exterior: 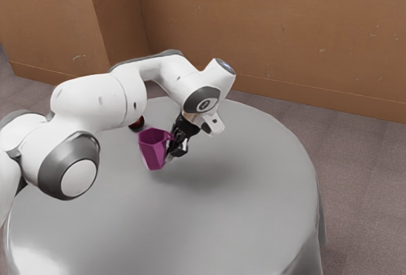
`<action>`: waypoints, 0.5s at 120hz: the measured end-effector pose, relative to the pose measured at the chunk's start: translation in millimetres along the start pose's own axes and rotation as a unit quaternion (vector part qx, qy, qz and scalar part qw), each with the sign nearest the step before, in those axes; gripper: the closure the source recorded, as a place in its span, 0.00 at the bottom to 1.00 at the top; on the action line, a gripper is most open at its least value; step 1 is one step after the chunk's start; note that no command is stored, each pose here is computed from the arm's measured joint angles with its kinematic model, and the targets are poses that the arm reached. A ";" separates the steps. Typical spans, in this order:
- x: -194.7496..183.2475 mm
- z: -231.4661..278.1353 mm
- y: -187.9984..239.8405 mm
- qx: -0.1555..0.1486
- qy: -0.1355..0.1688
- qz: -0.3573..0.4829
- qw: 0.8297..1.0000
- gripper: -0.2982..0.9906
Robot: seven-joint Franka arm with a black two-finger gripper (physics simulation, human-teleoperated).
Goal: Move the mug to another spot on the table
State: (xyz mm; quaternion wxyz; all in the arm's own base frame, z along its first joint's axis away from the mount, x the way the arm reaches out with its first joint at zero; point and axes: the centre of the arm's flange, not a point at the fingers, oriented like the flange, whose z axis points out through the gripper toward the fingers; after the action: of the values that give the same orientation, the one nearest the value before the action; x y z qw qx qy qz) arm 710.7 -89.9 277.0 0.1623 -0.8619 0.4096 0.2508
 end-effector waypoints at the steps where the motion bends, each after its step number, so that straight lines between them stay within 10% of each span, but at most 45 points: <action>1: 0.3 0.1 0.2 0.000 0.000 0.000 1.000 0.84; 60: 19.6 27.0 4.9 -0.017 0.015 -0.001 1.000 0.84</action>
State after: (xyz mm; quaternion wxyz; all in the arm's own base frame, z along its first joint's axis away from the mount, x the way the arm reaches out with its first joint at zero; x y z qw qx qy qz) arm 709.3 -92.0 243.4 0.1416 -0.8686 0.4070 0.2446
